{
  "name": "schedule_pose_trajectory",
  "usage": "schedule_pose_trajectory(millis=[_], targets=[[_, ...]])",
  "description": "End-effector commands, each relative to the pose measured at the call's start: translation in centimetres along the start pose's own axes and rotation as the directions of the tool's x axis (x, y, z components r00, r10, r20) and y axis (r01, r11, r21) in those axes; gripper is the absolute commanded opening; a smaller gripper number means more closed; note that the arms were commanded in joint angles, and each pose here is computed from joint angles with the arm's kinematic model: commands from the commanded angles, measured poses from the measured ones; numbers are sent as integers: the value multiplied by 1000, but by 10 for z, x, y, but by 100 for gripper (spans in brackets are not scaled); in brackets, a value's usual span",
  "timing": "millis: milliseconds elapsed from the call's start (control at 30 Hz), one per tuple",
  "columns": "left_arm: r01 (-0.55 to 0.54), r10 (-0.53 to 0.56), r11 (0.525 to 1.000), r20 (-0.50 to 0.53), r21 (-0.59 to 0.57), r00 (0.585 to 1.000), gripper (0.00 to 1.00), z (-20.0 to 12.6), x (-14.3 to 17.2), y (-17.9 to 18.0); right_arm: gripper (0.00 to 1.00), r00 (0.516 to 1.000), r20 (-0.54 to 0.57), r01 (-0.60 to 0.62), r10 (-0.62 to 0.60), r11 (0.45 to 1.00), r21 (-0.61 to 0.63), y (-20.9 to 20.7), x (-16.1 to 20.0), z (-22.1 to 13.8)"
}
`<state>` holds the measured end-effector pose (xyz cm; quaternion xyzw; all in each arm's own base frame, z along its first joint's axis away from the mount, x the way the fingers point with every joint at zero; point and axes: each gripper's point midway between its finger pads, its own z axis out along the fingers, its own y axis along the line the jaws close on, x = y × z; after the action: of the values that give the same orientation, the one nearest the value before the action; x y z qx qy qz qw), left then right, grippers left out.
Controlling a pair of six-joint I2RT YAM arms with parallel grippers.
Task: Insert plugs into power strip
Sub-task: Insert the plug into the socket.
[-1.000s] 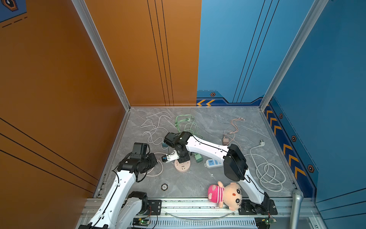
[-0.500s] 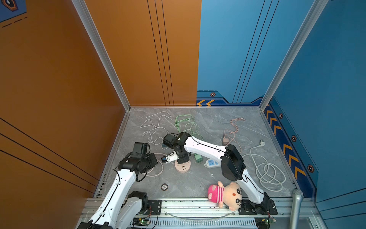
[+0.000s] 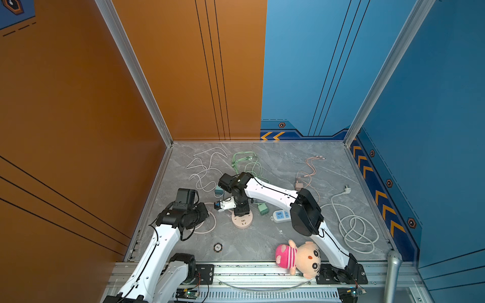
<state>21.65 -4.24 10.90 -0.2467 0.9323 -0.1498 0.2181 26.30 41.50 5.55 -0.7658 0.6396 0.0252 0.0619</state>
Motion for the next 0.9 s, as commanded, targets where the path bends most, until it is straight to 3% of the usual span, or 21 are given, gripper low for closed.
schedule_pose_trajectory(millis=[0,333,367,400,433,867], targets=[[5,-6,1000,16,28,1000,0,-10,-2,-5,62,994,107,-18,16,1000,13,3,-16,-38],[-14,13,999,42,34,999,0,-16,-8,-12,63,992,127,-2,-3,999,33,19,-12,-67],[-19,18,999,42,29,999,0,-16,-10,-13,72,991,132,-8,4,999,35,19,-12,-70],[-25,24,999,40,25,999,1,-16,-11,-15,94,990,138,-12,7,999,36,21,-12,-74],[-35,34,999,40,23,999,3,-16,-14,-17,95,990,143,-14,9,999,40,22,-11,-78],[-157,159,987,45,-38,986,11,-4,-41,-51,94,955,252,-186,155,977,107,17,25,-130]])
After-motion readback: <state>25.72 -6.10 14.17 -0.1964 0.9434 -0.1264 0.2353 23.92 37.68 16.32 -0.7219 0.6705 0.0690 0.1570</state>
